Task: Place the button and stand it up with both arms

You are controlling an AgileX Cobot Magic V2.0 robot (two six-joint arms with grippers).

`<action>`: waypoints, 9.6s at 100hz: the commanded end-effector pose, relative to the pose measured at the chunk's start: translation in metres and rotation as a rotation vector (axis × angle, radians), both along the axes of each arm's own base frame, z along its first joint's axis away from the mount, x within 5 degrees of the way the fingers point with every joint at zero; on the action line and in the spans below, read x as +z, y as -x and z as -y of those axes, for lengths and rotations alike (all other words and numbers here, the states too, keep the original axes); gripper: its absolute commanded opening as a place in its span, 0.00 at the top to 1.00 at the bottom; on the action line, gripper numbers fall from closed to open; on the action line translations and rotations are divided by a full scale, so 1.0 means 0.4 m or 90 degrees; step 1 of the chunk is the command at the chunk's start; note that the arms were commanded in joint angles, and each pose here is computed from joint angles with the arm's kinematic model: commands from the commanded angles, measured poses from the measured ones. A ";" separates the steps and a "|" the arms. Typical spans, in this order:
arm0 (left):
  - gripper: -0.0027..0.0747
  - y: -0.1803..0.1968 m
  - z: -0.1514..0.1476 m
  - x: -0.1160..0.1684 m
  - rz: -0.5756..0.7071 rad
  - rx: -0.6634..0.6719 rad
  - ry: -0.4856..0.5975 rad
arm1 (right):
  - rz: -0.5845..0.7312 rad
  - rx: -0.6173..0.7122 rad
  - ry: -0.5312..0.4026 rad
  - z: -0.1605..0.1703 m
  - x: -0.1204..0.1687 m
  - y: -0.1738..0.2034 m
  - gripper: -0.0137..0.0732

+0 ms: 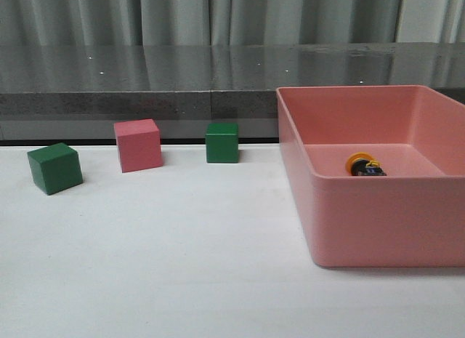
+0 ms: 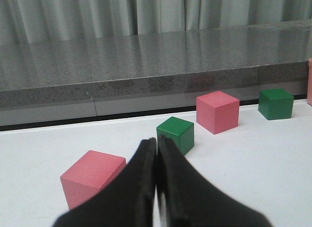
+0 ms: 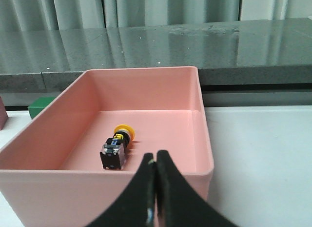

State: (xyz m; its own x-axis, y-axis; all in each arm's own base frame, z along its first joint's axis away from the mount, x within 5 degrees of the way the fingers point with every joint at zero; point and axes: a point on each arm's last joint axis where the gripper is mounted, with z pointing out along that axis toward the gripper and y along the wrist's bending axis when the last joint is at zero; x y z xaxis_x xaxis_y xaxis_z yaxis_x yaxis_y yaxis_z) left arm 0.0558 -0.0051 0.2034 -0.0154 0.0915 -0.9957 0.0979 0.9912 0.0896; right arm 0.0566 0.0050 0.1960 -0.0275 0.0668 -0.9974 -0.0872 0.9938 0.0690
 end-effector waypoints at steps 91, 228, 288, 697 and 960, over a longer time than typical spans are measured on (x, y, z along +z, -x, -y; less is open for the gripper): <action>0.99 0.001 0.002 -0.017 0.041 -0.009 0.013 | -0.216 0.022 -0.084 -0.042 0.428 -0.309 0.91; 0.99 0.001 0.002 -0.017 0.041 -0.009 0.013 | -0.565 0.069 0.016 -0.189 -0.009 -0.769 0.44; 0.99 0.001 0.002 -0.017 0.041 -0.009 0.013 | -0.433 0.279 0.201 -0.342 0.313 -0.718 0.92; 0.14 -0.538 0.144 0.155 -0.366 -0.368 -0.310 | -0.088 0.125 0.132 -0.046 0.317 -0.067 0.91; 0.99 -0.684 0.352 0.177 -0.524 -0.459 -0.752 | -0.078 0.120 0.131 -0.045 0.321 -0.068 0.91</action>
State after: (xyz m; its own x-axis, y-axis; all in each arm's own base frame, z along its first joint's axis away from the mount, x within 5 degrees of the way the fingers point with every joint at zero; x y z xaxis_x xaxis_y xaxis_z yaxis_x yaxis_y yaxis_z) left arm 0.3259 -0.1431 0.2489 -0.0304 0.9864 -0.1614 0.9360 0.0847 0.3416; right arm 0.0825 0.0253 0.3090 -0.2260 -0.1896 -0.9555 -0.3186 0.9413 -0.1114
